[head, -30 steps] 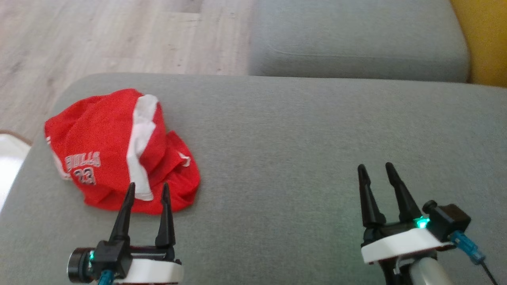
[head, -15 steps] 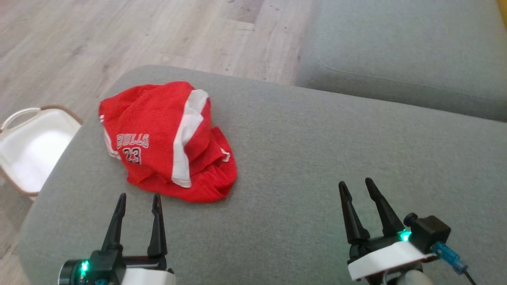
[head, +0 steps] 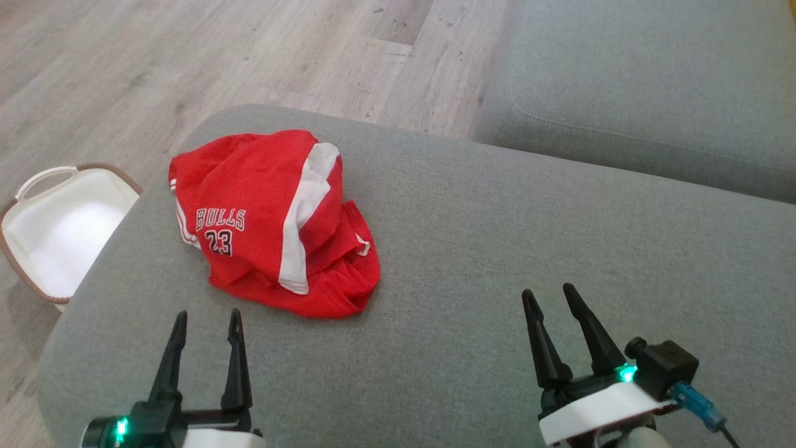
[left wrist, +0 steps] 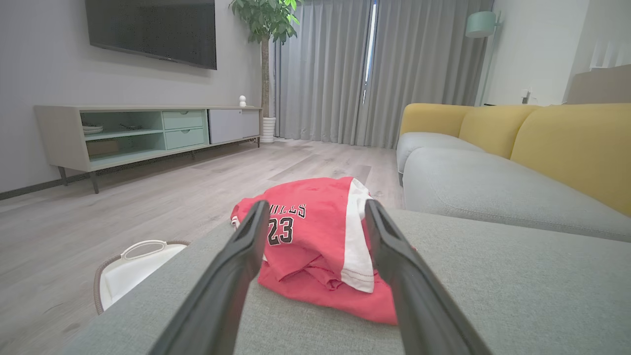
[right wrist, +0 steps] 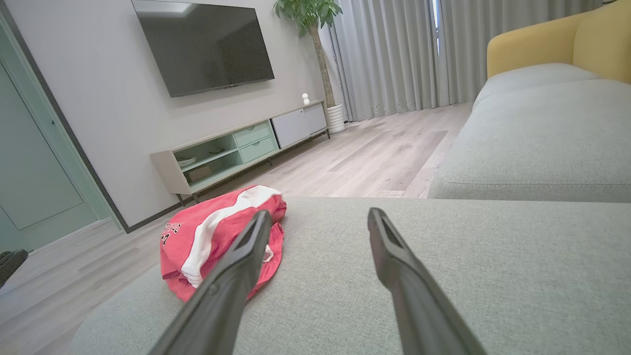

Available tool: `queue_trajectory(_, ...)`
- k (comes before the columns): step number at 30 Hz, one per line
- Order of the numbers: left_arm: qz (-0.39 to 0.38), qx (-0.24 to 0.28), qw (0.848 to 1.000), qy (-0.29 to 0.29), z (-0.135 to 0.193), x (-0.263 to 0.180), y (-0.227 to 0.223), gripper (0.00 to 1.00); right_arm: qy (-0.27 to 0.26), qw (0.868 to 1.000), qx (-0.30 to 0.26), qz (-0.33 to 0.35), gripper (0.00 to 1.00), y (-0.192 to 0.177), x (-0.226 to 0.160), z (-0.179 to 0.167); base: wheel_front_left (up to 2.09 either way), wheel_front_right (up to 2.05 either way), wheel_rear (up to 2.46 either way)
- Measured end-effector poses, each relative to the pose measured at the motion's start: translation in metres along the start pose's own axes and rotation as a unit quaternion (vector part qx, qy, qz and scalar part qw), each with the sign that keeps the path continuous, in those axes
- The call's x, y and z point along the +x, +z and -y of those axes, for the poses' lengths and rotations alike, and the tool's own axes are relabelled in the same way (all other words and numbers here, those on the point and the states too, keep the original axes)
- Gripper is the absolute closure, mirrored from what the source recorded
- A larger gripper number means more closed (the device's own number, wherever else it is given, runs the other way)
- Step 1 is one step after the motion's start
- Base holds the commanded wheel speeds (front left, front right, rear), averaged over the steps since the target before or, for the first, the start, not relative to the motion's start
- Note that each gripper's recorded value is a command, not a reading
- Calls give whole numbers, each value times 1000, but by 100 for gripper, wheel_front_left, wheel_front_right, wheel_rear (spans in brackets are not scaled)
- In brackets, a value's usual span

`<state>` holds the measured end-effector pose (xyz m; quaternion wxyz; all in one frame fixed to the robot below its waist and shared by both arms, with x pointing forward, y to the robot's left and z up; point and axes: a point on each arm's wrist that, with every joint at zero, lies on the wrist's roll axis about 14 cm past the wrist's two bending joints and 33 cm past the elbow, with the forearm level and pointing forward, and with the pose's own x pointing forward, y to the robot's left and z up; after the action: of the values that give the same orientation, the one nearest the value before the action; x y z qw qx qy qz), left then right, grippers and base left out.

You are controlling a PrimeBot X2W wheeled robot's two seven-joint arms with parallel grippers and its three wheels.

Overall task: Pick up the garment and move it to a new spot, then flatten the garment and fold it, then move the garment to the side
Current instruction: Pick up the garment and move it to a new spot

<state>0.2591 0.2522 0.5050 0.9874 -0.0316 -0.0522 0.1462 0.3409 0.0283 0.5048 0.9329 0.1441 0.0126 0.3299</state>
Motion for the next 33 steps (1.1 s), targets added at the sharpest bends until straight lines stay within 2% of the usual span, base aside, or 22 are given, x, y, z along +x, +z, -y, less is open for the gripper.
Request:
queue_trajectory(8, 4, 38, 999, -31, 4, 19, 5, 0, -21, 1000, 10, -7, 0, -6, -2, 14, 0, 0, 0)
queue_trajectory(13, 27, 82, 994, -70, 7, 72, 28, 0, -48, 999, 14, -8, 0, -9, 0, 36, 0, 0, 0)
queue_trajectory(18, -23, 142, 984, -109, 15, 136, 33, 0, -60, 998, 8, 6, 0, -2, 15, 55, 0, 0, 0)
queue_trajectory(24, -133, 209, 955, -160, 33, 188, 1, 0, -77, 997, 6, 11, 0, -3, 26, 77, 0, 0, 0)
queue_trajectory(29, -207, 243, 926, -204, 55, 211, -33, 0, -105, 994, 9, 8, 0, -7, 24, 100, 0, 0, 0)
queue_trajectory(33, -270, 243, 906, -218, 63, 220, -63, 0, -123, 992, 9, 7, 0, -9, 21, 115, 0, 0, 0)
